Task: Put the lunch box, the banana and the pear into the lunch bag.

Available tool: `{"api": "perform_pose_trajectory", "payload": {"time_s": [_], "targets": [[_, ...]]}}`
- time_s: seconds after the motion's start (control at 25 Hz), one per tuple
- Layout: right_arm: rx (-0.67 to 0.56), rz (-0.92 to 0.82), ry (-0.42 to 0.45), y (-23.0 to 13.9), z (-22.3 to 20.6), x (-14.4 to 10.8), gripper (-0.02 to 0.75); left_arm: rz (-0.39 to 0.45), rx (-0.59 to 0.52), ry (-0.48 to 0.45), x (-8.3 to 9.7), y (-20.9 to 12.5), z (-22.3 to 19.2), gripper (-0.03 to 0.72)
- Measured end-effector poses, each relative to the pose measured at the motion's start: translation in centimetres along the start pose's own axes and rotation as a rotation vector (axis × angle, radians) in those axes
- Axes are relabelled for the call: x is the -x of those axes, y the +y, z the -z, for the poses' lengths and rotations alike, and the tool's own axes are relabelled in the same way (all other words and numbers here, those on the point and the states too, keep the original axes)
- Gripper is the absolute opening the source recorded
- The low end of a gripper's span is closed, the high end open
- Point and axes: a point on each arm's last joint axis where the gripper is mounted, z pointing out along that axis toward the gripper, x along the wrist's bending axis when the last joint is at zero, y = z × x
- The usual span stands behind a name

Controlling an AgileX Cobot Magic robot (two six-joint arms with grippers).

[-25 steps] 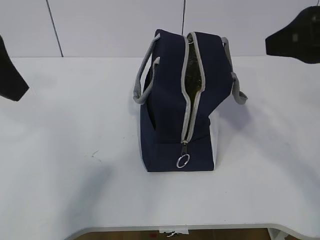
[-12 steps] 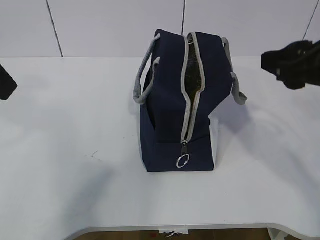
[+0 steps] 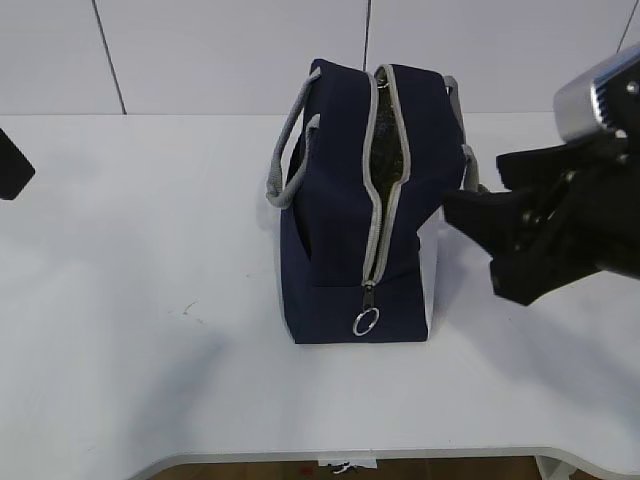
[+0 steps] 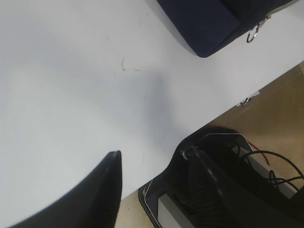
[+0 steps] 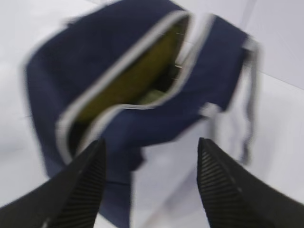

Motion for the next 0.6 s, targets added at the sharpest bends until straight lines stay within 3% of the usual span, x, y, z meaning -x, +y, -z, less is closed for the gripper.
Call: {"api": "perform_pose_trajectory", "payload": {"time_s": [0.2, 0.6], "targets": [[0.019, 0.051, 0.103, 0.3, 0.1, -2.5, 0.475, 0.000, 0.000, 0.000, 0.0, 0.0, 0.0, 0.351], [0.096, -0.038, 0.115, -4.6, 0.6, -3.5, 0.475, 0.000, 0.000, 0.000, 0.0, 0.0, 0.0, 0.351]]}}
